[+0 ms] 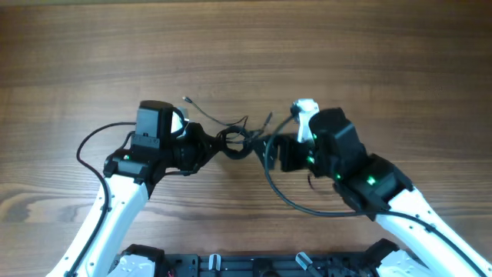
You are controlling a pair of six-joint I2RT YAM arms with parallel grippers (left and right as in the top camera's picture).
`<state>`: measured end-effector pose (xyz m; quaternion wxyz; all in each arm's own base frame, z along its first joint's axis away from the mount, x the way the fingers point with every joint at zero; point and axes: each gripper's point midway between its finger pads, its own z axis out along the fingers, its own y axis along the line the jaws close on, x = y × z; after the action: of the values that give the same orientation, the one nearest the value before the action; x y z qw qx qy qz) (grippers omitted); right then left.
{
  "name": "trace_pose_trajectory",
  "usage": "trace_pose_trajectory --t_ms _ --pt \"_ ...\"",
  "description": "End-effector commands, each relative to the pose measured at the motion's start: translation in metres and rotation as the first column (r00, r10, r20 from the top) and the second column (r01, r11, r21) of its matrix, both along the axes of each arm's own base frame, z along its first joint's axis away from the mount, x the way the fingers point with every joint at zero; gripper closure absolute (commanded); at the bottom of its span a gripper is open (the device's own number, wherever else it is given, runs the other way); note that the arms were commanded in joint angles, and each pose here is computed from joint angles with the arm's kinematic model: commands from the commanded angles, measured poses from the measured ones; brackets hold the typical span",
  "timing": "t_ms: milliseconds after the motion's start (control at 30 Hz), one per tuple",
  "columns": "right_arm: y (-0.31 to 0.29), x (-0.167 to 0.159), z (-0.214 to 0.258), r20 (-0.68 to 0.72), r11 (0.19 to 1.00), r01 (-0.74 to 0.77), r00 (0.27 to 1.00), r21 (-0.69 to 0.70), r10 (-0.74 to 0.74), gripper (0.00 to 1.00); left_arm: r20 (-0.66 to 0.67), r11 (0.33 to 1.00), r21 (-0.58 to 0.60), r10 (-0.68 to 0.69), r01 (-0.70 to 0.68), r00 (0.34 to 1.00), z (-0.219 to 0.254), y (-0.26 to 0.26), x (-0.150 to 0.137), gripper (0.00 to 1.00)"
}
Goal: Untangle cables
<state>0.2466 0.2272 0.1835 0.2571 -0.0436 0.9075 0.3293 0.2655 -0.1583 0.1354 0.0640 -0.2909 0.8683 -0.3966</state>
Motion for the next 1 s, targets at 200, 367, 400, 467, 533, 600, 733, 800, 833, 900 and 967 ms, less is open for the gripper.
trace_pose_trajectory --t_ms 200,367,400,467,533,600,733,800,833,900,967 --pt "0.030 -0.018 -0.043 -0.536 0.935 0.314 0.824 0.163 -0.183 0.10 -0.126 0.984 -0.075 0.153 -0.163 0.980 0.013 -0.006 0.003 0.96" --pt "0.062 -0.003 -0.058 -0.596 0.907 0.364 0.784 0.212 -0.175 0.25 -0.134 0.987 -0.078 0.130 -0.142 0.982 0.013 -0.015 -0.002 0.96" --pt "0.064 -0.001 -0.066 -0.620 0.901 0.386 0.761 0.198 -0.190 0.30 -0.142 0.985 -0.082 0.138 -0.151 0.980 0.014 -0.015 -0.002 0.96" --pt "0.065 0.004 -0.079 -0.645 0.889 0.425 0.730 0.169 -0.226 0.41 -0.152 0.981 -0.097 0.152 -0.168 0.977 0.015 -0.016 0.000 0.96" --pt "0.065 0.013 -0.091 -0.634 0.884 0.442 0.730 0.154 -0.255 0.63 -0.152 0.980 -0.109 0.146 -0.164 0.977 0.017 -0.019 0.000 0.96" --pt "0.066 0.015 -0.093 -0.634 0.882 0.445 0.730 0.156 -0.256 0.78 -0.155 0.982 -0.112 0.132 -0.150 0.979 0.018 -0.022 -0.003 0.96" --pt "0.067 0.014 -0.091 -0.642 0.885 0.436 0.729 0.166 -0.239 0.04 -0.123 0.980 -0.047 0.186 -0.193 0.975 0.011 -0.013 0.004 0.96" --pt "0.059 0.015 -0.094 -0.657 0.879 0.453 0.709 0.145 -0.257 0.00 -0.095 0.964 0.044 0.267 -0.264 0.959 0.001 0.004 0.011 0.96" --pt "0.057 0.016 -0.094 -0.669 0.877 0.459 0.698 0.144 -0.256 0.00 -0.074 0.947 0.096 0.313 -0.306 0.947 -0.004 0.015 0.014 0.96" --pt "0.058 0.015 -0.092 -0.700 0.868 0.472 0.672 0.154 -0.241 0.00 -0.074 0.928 0.112 0.364 -0.355 0.928 -0.006 0.021 0.018 0.96" --pt "0.060 0.014 -0.091 -0.738 0.843 0.518 0.625 0.148 -0.254 0.00 -0.119 0.910 0.089 0.414 -0.405 0.903 -0.005 0.020 0.018 0.96"
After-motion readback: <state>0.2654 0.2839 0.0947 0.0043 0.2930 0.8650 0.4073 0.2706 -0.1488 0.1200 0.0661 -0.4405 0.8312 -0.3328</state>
